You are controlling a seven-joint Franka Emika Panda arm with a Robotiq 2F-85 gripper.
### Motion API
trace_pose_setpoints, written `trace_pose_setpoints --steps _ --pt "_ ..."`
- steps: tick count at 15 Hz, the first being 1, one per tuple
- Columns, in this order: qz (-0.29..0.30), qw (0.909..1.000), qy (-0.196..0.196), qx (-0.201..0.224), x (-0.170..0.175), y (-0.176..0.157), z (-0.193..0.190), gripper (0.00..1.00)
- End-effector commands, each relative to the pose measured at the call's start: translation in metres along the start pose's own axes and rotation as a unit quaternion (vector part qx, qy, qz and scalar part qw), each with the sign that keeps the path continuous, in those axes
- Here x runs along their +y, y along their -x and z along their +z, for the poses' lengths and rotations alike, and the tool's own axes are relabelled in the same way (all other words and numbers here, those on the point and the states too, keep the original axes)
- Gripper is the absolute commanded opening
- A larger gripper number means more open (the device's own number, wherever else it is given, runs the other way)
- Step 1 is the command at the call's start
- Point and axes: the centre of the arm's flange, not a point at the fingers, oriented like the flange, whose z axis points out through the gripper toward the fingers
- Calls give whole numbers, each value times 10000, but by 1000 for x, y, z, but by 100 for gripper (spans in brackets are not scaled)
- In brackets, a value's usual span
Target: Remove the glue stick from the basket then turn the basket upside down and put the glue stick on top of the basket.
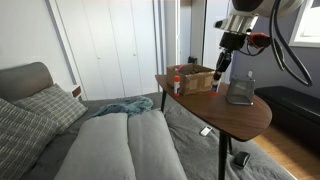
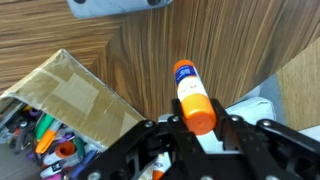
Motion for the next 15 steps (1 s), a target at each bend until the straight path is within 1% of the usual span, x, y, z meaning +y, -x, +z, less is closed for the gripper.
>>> trace_pose_setpoints --steps 1,3,5,7,9,12,15 --pt "-35 9987 475 -203 -13 8 -68 8" --pt "46 9970 713 -292 -12 18 -98 8" --pt "233 9957 858 -272 -6 30 -122 8" --pt "401 9952 877 -165 2 42 -137 8" --pt "571 9953 763 -178 12 52 -136 8" --pt "758 9958 486 -181 23 65 -127 8" --pt "877 9952 364 -228 30 72 -120 8"
